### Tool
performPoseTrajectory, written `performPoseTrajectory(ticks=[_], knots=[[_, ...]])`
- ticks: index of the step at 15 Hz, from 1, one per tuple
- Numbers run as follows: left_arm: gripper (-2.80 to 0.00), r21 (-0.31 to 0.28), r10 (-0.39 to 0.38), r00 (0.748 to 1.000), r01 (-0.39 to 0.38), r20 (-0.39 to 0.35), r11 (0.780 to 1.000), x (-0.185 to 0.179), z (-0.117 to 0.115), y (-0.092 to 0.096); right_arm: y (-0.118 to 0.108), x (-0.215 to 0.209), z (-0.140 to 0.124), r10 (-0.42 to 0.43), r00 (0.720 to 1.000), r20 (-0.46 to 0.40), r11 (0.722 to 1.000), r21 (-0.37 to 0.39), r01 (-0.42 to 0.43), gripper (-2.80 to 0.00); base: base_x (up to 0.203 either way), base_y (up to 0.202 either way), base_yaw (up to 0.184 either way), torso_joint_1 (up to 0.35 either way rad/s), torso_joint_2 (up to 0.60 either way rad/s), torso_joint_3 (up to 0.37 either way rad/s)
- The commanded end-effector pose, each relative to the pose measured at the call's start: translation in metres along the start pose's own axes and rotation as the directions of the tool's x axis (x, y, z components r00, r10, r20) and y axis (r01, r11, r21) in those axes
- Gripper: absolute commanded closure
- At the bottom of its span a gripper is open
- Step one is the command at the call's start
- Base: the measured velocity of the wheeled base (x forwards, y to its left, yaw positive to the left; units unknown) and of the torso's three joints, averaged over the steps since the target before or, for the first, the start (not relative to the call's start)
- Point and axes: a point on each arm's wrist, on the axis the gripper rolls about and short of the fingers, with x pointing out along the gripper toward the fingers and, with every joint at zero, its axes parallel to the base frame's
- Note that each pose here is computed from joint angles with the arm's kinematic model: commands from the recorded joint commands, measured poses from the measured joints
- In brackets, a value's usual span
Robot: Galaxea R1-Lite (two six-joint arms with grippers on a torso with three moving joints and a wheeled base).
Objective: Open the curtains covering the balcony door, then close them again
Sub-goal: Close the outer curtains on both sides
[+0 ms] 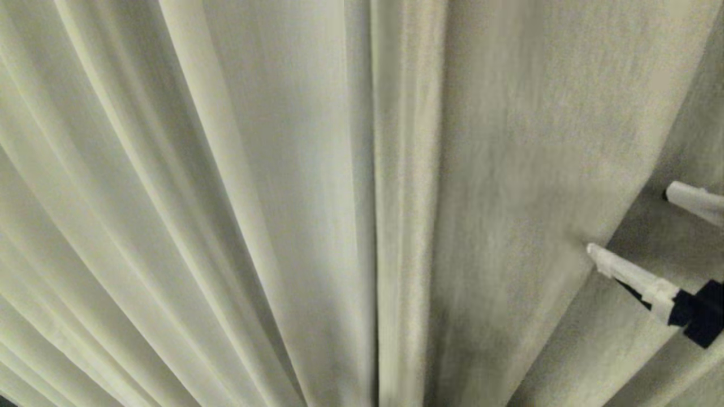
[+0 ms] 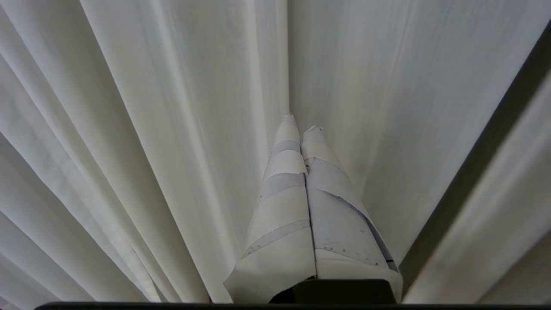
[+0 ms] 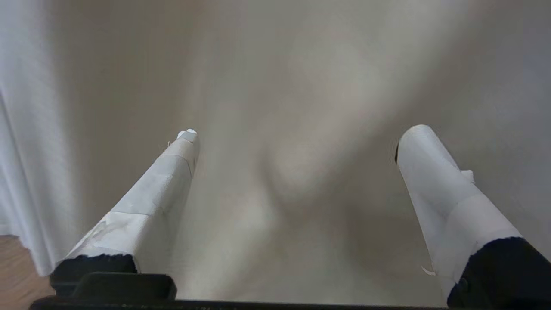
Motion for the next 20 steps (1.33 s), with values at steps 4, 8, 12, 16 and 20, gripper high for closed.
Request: performPoseTrajectory(ticks=[4,8,12,16,20], knots=[[0.00,0.000,0.000,1.000,0.000,0.001,1.000,0.000,0.000,0.000,0.002,-0.009,-0.008,0.010,1.000,-0.002,1.000,-0.003,-0.010,-2.80,0.000,0.000,0.000,0.000,0.00,0.000],[0.00,0.000,0.000,1.000,0.000,0.001,1.000,0.000,0.000,0.000,0.004,-0.015,-0.015,0.016,1.000,-0.012,1.000,-0.004,-0.016,0.00,0.000,0.000,0.000,0.000,0.00,0.000],[0.00,0.000,0.000,1.000,0.000,0.001,1.000,0.000,0.000,0.000,0.006,-0.029,-0.026,0.011,1.000,-0.010,1.000,-0.003,-0.011,0.00,0.000,0.000,0.000,0.000,0.00,0.000],[0.00,0.000,0.000,1.000,0.000,0.001,1.000,0.000,0.000,0.000,0.006,-0.052,-0.038,-0.011,1.000,0.017,0.999,0.030,0.010,0.00,0.000,0.000,0.000,0.000,0.00,0.000],[0.00,0.000,0.000,1.000,0.000,0.001,1.000,0.000,0.000,0.000,0.008,-0.066,-0.063,-0.091,0.994,-0.061,0.993,0.069,0.095,0.00,0.000,0.000,0.000,0.000,0.00,0.000]])
